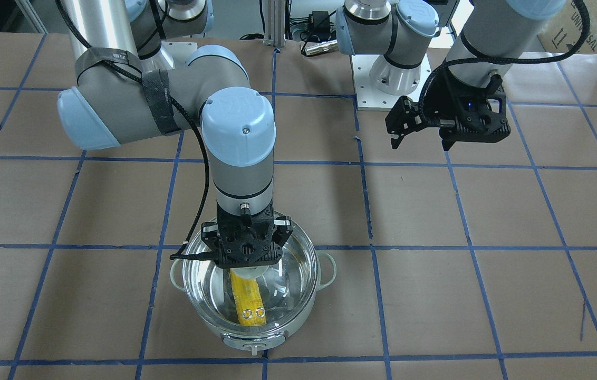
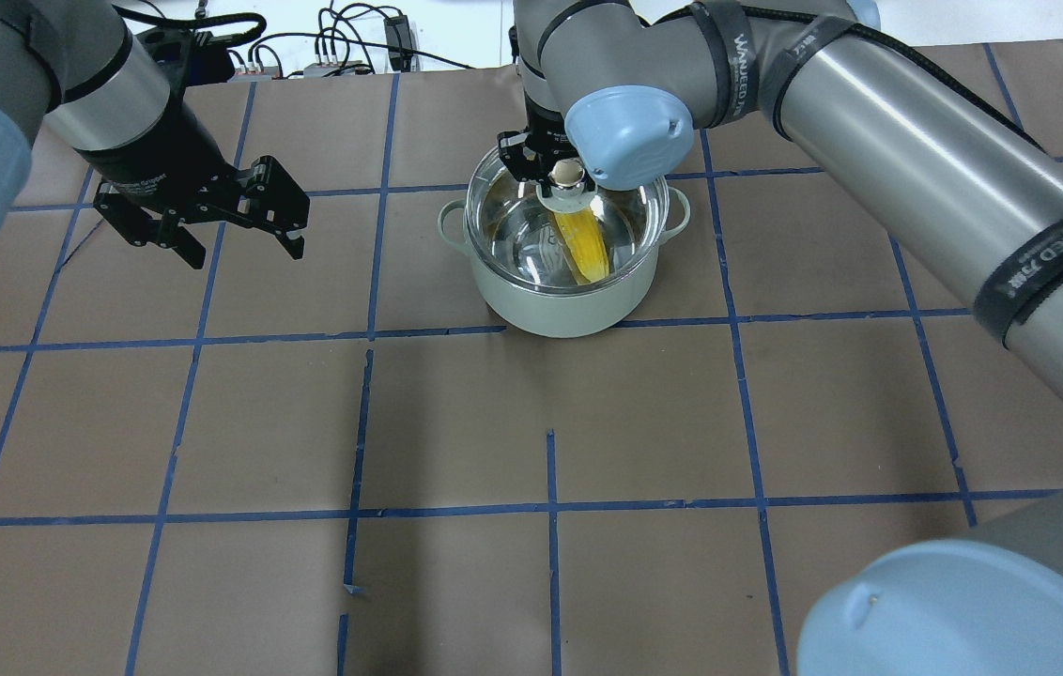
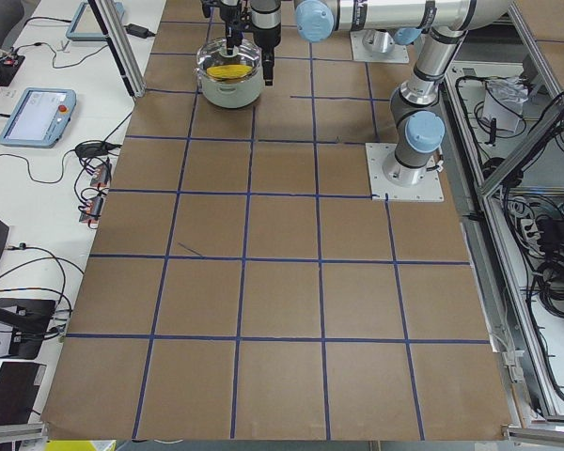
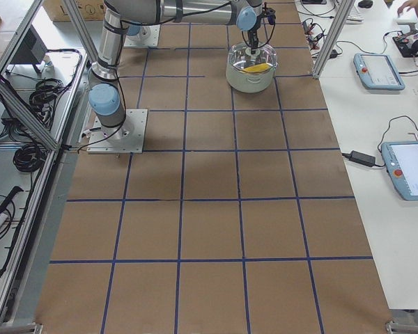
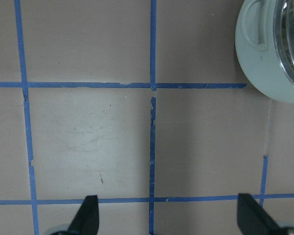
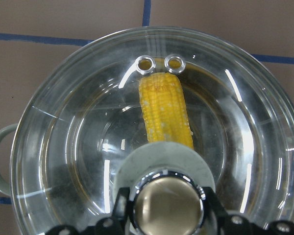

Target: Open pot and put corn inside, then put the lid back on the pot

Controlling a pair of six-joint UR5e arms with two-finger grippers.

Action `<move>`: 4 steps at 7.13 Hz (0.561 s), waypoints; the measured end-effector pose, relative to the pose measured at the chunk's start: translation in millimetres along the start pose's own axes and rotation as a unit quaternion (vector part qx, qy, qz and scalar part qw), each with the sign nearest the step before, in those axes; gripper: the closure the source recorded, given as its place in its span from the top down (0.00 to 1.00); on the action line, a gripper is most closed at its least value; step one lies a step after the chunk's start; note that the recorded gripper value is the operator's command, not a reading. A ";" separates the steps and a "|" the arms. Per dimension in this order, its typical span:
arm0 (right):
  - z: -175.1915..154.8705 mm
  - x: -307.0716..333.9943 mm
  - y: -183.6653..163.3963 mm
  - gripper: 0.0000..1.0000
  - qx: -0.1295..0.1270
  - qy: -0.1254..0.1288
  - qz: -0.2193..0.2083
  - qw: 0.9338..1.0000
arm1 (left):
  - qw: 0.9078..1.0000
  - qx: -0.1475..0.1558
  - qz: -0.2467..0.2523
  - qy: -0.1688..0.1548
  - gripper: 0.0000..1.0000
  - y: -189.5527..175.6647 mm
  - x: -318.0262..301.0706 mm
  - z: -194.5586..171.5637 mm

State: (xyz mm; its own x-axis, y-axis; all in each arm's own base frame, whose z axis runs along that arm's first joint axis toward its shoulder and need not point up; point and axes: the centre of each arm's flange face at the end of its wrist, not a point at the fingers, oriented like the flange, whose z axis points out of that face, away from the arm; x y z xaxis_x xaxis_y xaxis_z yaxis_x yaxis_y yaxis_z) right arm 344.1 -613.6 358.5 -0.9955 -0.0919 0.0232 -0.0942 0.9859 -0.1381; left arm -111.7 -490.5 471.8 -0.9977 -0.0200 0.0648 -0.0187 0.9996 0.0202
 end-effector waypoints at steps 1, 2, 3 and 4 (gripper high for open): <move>1.0 -0.5 0.9 0.09 -0.001 -0.001 0.000 1.000 | 1.000 0.004 0.002 0.001 1.00 0.5 1.9 -4.6; 1.3 -1.4 1.5 0.09 -0.001 -0.002 0.001 1.000 | 1.000 0.006 0.006 0.001 1.00 1.8 6.3 -7.2; 1.4 -2.3 1.9 0.09 0.000 -0.003 0.002 1.000 | 1.000 0.009 0.016 0.000 1.00 6.2 16.0 -10.3; 1.7 -2.5 1.9 0.11 0.000 -0.003 0.005 1.000 | 1.000 0.012 0.028 -0.001 1.00 12.1 27.3 -13.6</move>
State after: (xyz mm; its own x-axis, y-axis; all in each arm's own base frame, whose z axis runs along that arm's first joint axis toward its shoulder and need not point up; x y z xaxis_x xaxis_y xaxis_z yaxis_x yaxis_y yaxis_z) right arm 346.4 -611.7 356.5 -0.9965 -0.0824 0.0151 -0.0837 0.9868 -0.1385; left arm -138.3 -479.3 487.3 -0.9974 0.0362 0.0631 0.0357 0.9993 -0.0079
